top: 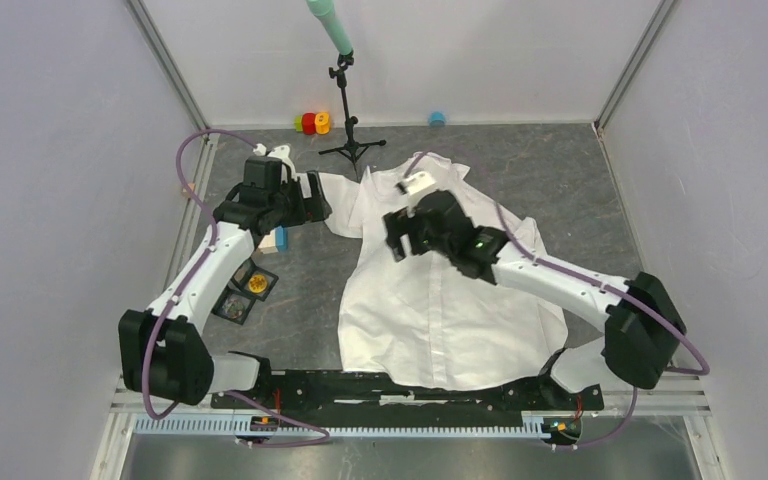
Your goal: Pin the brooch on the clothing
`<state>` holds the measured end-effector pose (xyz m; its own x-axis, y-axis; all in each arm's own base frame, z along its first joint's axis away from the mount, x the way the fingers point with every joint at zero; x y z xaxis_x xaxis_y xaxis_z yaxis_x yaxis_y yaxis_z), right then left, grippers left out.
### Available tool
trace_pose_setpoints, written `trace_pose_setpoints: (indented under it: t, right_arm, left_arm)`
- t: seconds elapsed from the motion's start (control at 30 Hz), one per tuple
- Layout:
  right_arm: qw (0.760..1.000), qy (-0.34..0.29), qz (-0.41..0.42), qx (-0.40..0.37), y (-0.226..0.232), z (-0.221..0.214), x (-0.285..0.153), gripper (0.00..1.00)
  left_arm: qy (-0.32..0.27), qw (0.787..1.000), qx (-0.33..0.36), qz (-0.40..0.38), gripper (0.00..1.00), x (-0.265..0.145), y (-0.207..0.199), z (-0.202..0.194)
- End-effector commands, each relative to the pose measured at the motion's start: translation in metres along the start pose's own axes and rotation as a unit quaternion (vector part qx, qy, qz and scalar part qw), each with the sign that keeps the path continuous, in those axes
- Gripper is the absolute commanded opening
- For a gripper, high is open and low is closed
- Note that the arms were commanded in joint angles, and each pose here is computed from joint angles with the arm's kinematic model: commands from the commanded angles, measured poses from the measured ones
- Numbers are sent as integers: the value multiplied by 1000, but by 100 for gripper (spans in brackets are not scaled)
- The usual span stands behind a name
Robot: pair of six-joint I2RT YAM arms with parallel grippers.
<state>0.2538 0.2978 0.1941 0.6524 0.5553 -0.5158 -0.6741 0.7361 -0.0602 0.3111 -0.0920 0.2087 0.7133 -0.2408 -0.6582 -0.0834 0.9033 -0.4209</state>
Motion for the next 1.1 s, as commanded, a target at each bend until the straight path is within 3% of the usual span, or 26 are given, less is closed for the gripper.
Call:
trace_pose_setpoints:
  t: [0.0, 0.23, 0.37, 0.6, 0.77, 0.9, 1.07]
  right_arm:
    - [995, 42, -92, 24, -78, -33, -14, 89]
    - [979, 58, -169, 99, -169, -71, -43, 88]
    - [969, 47, -183, 158, -212, -98, -66, 87]
    - [952, 20, -200, 231, -241, -135, -100, 82]
    - [940, 31, -228, 251, -246, -158, -114, 82]
    - [922, 39, -260, 283, -252, -180, -126, 78]
    - [912, 49, -272, 301, -253, -202, -131, 74]
  left_arm:
    - [-8, 999, -34, -36, 100, 16, -15, 11]
    - [-10, 991, -127, -29, 99, 73, -4, 5]
    - [-7, 989, -145, -14, 99, 103, 3, 8]
    - [-19, 983, -182, -20, 82, 143, 20, 15]
    - [-11, 981, -191, -25, 78, 162, 24, 9]
    - [-11, 980, -193, -43, 60, 172, 22, 8]
    - [-37, 980, -185, -57, 19, 166, 16, 24]
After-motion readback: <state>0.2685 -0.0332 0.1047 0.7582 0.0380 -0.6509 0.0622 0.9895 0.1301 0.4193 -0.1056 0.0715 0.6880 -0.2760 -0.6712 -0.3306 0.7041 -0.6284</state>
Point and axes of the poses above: each gripper's point midway between its finger pads, its own x axis out along the fingers, its own y axis along the line the jaws close on, z = x × y, the point moved 5 cm from there along -x, back along the fingers, and after that the axes turned 11 degrees about -x, right-handed, at the moved point
